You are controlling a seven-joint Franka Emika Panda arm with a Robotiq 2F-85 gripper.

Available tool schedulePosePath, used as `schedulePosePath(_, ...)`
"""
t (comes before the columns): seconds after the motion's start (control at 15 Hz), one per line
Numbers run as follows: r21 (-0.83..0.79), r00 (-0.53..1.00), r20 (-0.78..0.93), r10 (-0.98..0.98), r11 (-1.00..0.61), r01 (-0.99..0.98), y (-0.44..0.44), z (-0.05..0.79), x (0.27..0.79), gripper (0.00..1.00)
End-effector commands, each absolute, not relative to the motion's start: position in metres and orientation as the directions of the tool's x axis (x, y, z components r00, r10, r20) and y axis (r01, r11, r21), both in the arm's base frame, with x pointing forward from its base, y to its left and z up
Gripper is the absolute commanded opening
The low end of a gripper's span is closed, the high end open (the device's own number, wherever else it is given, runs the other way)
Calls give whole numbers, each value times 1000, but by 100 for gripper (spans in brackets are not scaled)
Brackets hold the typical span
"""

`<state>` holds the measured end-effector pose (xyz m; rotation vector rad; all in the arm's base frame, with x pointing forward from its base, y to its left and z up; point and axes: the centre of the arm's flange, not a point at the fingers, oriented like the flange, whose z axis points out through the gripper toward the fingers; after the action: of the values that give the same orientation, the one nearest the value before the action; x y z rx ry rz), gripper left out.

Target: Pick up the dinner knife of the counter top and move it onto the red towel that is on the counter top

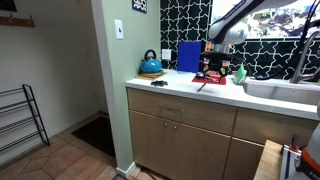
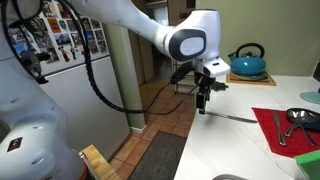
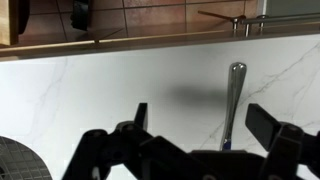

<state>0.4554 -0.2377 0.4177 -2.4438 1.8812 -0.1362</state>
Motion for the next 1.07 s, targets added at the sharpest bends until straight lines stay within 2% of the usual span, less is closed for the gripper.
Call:
schedulePosePath(0.0,-83,217,50,-975,-221,-972,-253,397,483,100)
schedulePosePath(0.47,-38,210,34,-977,-211,-977,-265,375,513,100)
schedulePosePath(1.0,-132,219,9,-976,-218,-967,-260,360,531,100)
